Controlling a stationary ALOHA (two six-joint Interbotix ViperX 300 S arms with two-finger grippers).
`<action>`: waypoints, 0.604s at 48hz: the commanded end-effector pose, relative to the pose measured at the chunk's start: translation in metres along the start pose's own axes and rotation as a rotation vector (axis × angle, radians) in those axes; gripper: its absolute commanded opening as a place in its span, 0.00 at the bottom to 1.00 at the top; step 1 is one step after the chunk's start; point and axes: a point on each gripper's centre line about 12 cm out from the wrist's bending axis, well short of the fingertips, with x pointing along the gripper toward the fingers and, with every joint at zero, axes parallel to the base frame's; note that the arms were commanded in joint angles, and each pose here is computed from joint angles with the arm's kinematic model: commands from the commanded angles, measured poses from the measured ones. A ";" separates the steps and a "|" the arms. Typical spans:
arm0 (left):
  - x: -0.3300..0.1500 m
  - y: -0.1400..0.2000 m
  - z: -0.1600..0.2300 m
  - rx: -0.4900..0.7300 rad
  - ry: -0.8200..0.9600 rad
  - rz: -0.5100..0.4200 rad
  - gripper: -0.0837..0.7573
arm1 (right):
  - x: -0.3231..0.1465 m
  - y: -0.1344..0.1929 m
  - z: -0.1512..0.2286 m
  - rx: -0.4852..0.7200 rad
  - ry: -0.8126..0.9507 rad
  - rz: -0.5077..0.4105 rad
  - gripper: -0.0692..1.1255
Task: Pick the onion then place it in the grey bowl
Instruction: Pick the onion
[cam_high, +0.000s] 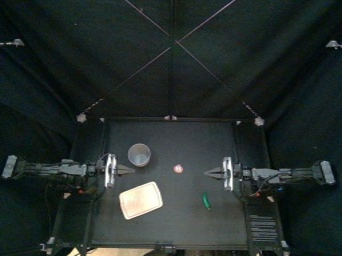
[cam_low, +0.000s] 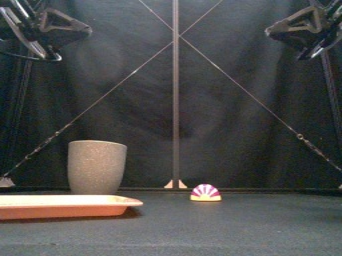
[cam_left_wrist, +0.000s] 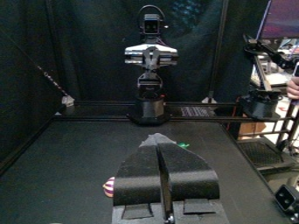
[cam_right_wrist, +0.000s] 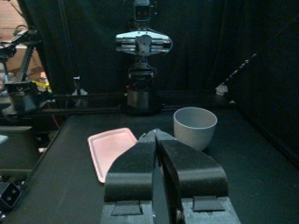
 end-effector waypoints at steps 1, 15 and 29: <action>0.003 0.000 0.005 0.008 -0.005 0.000 0.16 | 0.005 -0.003 -0.003 0.009 0.018 -0.014 0.11; 0.003 0.002 0.005 0.008 -0.003 0.009 0.16 | 0.030 -0.022 -0.021 0.058 0.124 -0.107 0.37; 0.003 0.002 0.005 0.010 -0.003 0.008 0.16 | 0.059 -0.050 -0.055 0.108 0.269 -0.219 0.96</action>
